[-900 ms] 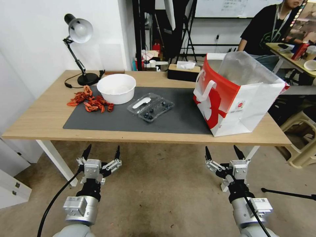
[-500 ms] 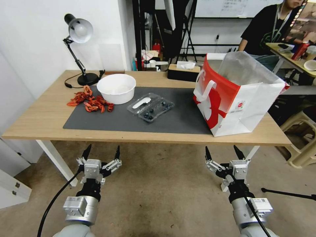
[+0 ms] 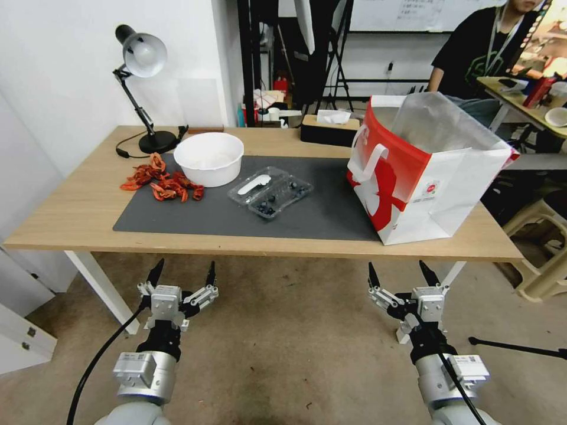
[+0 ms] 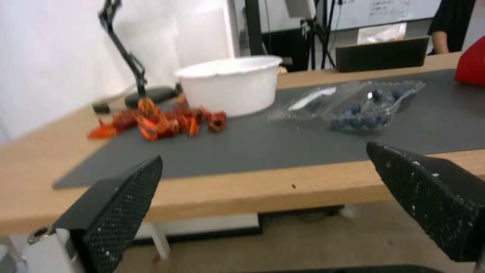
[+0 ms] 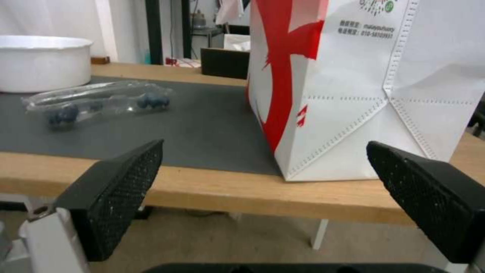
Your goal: Close the takeout container lid, then place the container into the takeout bag.
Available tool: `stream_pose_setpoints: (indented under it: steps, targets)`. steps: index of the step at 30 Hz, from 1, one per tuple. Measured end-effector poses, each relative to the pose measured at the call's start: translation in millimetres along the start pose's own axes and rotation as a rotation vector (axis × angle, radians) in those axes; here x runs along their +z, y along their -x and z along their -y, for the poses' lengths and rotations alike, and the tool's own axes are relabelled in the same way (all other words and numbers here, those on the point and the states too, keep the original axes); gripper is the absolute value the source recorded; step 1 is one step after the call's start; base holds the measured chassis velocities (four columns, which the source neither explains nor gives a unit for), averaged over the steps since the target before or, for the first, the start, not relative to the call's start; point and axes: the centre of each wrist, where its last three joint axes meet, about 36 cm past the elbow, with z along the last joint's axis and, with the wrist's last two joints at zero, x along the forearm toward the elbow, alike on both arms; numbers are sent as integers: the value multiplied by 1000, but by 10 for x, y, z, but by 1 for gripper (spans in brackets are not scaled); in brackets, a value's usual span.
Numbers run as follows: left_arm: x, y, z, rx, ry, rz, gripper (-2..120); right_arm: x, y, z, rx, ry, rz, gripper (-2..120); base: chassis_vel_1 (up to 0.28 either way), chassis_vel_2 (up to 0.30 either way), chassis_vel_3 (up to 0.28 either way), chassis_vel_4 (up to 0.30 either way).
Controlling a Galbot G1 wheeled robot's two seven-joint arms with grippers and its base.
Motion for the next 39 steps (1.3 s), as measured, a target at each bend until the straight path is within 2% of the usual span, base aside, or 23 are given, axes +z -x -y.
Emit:
stream_pose_setpoints:
  steps: [1, 4, 5, 7, 10, 15, 26, 29, 32, 39]
  targets:
    - [0, 0, 0, 0, 0, 0, 100, 0, 0, 0, 0, 0, 0, 100, 0, 0, 0, 0]
    - [-150, 88, 76, -1, -123, -59, 100, -189, 124, 41, 13, 29, -32, 100, 0, 0, 0, 0]
    - [-150, 88, 76, -1, -123, -59, 100, -189, 124, 41, 13, 29, -32, 100, 0, 0, 0, 0]
    - [-253, 142, 123, 10, -217, -95, 100, -324, 200, 68, 19, 50, -56, 100, 0, 0, 0, 0]
    - [-273, 157, 101, 6, -256, -83, 100, -463, 264, 95, 21, 73, -79, 100, 0, 0, 0, 0]
    - [-248, 177, 86, 2, -260, -67, 100, -596, 373, 70, -20, 130, -59, 100, 0, 0, 0, 0]
    - [-195, 189, 72, -10, -256, -43, 100, -610, 652, 8, -81, 205, -36, 100, 0, 0, 0, 0]
    - [-189, 187, 69, -19, -256, -40, 100, -554, 770, -97, -123, 243, -52, 100, 0, 0, 0, 0]
    - [-171, 175, 58, -34, -254, -33, 100, -461, 1009, -351, -174, 271, -84, 100, 0, 0, 0, 0]
    - [-140, 157, 38, -46, -239, -29, 100, -473, 1361, -627, -188, 253, -119, 100, 0, 0, 0, 0]
